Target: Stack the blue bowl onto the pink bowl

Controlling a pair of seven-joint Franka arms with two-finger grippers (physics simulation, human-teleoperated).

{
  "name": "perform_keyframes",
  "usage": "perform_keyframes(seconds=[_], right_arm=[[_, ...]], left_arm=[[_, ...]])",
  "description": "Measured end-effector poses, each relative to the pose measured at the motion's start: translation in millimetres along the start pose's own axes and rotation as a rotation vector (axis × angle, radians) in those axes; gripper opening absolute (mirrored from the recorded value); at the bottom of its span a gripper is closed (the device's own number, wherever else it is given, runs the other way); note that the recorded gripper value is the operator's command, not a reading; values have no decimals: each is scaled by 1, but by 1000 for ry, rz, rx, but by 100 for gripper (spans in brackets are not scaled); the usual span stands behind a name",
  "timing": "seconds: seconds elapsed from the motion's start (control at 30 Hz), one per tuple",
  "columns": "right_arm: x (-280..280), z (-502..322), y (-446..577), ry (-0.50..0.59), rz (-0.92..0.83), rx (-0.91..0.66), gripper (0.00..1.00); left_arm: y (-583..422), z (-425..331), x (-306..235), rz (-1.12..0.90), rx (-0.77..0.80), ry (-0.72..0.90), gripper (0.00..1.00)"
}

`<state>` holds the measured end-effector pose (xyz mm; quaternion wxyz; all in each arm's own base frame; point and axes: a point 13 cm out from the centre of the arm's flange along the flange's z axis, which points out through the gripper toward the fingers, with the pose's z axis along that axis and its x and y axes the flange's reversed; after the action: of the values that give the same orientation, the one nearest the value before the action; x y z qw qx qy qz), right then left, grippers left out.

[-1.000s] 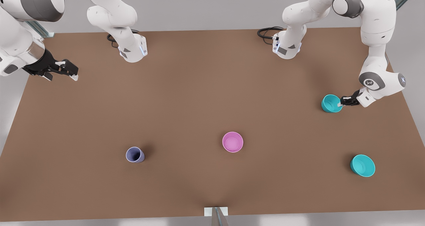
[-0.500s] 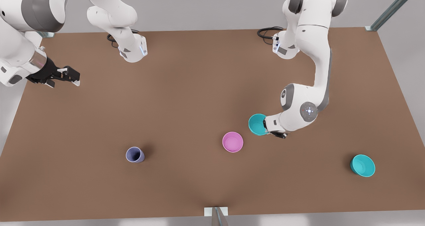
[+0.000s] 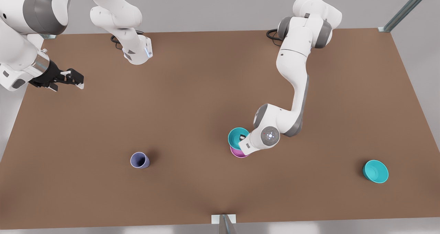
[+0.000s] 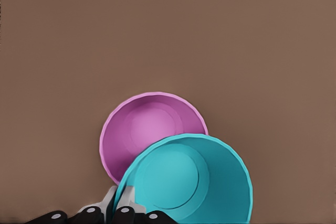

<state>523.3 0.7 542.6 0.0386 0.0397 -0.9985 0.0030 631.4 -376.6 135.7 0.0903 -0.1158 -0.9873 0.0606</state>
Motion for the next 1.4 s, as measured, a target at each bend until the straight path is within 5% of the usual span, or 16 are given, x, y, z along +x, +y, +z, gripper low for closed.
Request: perform_keyframes(seconds=[1.0, 1.03, 1.07, 1.1, 1.23, 1.4], right_arm=[[0, 9, 7, 23, -27, -11, 100], [0, 10, 8, 23, -28, -11, 100], [0, 10, 8, 24, -29, -11, 100], [0, 10, 8, 24, -29, -11, 100], [0, 11, 8, 26, -31, -11, 100], [0, 10, 9, 26, -32, -12, 100]], left_arm=[[19, -2, -12, -428, 36, -32, 21], [20, -1, -12, -433, 35, -31, 26], [20, -1, -12, -437, 36, -30, 94], [19, -1, -12, -441, 39, -30, 100], [22, -13, -14, -455, 77, -29, 100], [123, -229, 33, -460, 0, -129, 100]])
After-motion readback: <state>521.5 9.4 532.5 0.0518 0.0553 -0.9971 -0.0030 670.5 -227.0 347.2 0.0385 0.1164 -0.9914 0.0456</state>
